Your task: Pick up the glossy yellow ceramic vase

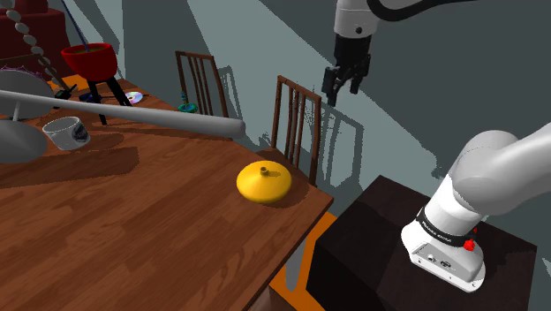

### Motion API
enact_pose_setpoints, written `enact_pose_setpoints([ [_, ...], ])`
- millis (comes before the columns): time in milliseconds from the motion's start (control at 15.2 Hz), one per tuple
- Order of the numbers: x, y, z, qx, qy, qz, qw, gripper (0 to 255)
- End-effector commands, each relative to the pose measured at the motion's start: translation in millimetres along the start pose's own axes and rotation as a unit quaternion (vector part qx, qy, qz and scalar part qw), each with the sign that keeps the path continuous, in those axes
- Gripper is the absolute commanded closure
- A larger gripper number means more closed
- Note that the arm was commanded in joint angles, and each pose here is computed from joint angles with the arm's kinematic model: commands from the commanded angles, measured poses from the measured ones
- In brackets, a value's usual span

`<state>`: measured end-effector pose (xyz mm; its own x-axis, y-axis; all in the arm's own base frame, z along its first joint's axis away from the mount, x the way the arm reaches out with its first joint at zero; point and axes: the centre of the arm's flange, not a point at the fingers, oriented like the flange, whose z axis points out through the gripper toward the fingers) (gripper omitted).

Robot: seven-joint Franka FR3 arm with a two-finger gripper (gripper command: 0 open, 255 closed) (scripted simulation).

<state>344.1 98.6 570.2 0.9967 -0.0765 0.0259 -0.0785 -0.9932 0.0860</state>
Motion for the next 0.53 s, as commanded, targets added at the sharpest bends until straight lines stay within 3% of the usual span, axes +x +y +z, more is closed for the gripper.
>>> enact_pose_setpoints([
  [0,5.7,-25.5,5.0,0.003,-0.004,0.001,1.0000,0],
  [462,22.4,-110.2,31.6,0.013,-0.018,0.002,0.9998,0],
])
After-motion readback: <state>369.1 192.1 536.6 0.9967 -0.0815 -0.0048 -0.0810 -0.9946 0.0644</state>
